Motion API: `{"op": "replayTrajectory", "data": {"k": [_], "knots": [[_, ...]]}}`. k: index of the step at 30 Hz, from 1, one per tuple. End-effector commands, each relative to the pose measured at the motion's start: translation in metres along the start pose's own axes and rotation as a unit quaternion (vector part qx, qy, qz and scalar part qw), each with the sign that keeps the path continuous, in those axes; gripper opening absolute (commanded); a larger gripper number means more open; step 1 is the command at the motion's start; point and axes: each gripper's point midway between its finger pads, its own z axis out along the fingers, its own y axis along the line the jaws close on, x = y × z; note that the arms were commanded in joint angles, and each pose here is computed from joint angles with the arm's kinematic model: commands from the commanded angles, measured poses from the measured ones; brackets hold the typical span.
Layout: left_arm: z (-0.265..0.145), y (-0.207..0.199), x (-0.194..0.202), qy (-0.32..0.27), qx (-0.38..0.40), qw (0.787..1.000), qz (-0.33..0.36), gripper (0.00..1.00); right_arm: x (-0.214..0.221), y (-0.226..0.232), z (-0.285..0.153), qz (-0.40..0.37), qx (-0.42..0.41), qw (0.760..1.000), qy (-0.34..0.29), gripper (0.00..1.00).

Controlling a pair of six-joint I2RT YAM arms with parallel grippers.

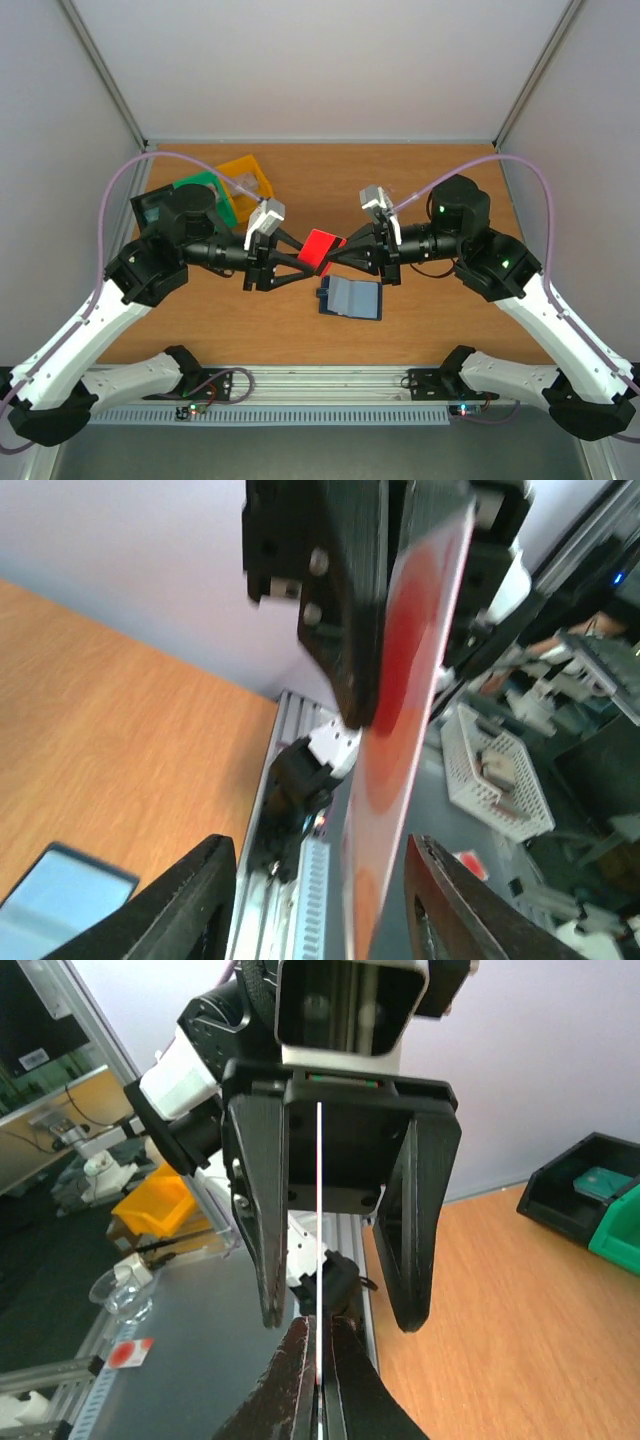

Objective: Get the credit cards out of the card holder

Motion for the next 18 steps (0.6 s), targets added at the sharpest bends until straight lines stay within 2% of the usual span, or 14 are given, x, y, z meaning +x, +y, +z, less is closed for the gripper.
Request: {"op": "replayTrajectory", "data": {"k": [1, 3, 6, 11, 15, 18], "knots": [[-0.0082, -0.0055, 0.0154, 0.049, -0.006, 0.997, 0.062, 0.46, 0.0172, -0.0003, -0.0015, 0.008, 0.006, 0.998, 0.069, 0.01], [-0.0079, -0.0054, 0.0133, 0.051, -0.007, 0.995, 0.080, 0.41, 0.0190, 0.0019, 0.0005, 0.012, -0.006, 0.997, 0.081, 0.01], [-0.0072, -0.0107, 0.0111, 0.051, 0.009, 0.994, 0.099, 0.39, 0.0231, -0.0005, 0.0011, 0.011, 0.002, 0.995, 0.097, 0.01], [-0.0069, -0.0088, 0.0081, 0.051, 0.003, 0.992, 0.112, 0.31, 0.0233, -0.0005, 0.0010, 0.010, 0.003, 0.995, 0.098, 0.01], [-0.0042, -0.0064, 0.0064, 0.048, 0.003, 0.993, 0.104, 0.14, 0.0222, 0.0002, 0.0010, 0.009, 0.003, 0.995, 0.095, 0.01], [-0.0017, -0.0036, 0.0065, 0.045, 0.003, 0.995, 0.092, 0.06, 0.0210, 0.0024, 0.0011, 0.007, -0.001, 0.996, 0.092, 0.01]]}}
